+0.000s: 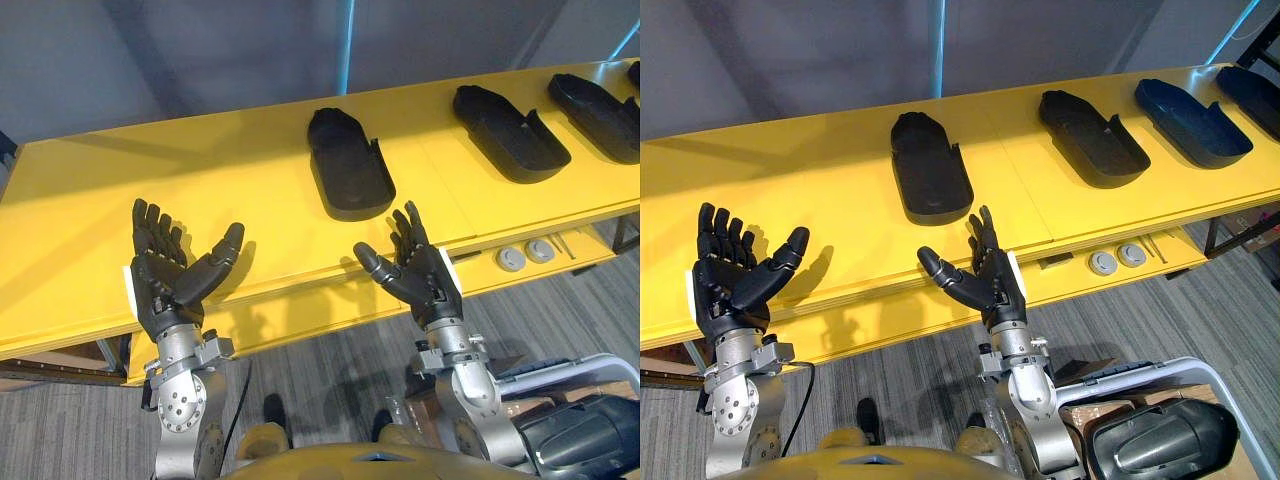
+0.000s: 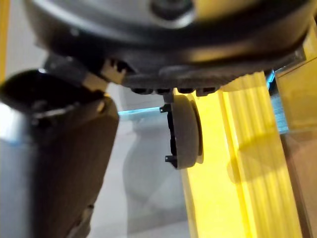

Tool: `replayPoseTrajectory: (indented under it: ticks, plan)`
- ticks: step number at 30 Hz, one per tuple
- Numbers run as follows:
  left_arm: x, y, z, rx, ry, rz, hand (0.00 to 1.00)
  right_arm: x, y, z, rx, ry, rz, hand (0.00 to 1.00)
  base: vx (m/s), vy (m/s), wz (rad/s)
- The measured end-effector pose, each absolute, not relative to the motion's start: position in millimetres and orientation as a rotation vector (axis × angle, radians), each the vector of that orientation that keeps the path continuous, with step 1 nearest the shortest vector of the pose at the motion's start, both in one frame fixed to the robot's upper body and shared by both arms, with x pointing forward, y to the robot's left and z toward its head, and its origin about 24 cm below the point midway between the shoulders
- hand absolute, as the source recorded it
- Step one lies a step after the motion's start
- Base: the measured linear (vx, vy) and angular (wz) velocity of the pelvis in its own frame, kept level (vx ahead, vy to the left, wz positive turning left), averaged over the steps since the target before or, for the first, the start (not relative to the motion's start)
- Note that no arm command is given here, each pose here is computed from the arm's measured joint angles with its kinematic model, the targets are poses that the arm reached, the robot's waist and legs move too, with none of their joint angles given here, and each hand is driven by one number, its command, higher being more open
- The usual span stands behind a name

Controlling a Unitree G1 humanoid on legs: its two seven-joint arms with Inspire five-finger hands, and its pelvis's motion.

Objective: Walk over and take three plastic housings, then place them on the shelf

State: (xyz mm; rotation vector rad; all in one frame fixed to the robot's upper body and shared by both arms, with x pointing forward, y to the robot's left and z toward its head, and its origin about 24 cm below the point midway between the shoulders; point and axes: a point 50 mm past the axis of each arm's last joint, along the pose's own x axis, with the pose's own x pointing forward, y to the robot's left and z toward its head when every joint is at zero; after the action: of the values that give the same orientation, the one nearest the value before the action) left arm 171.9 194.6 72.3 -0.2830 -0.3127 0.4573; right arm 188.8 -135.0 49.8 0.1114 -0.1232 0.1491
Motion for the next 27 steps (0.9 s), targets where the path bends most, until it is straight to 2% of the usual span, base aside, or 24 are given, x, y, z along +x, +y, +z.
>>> replayPoseTrajectory:
  ticks: [15, 27]
  plan:
    - [167.4, 190.2, 66.8, -0.293, -0.277, 0.464, 1.0, 181.1, -125.7, 47.3, 0.149, -0.111, 0.181, 1.0, 0.0, 0.0, 0.01]
    - [168.8, 188.4, 67.6, -0.288, -0.279, 0.436, 1.0, 208.8, -116.2, 54.1, 0.07, -0.167, 0.221, 1.0, -0.03, 0.002, 0.08]
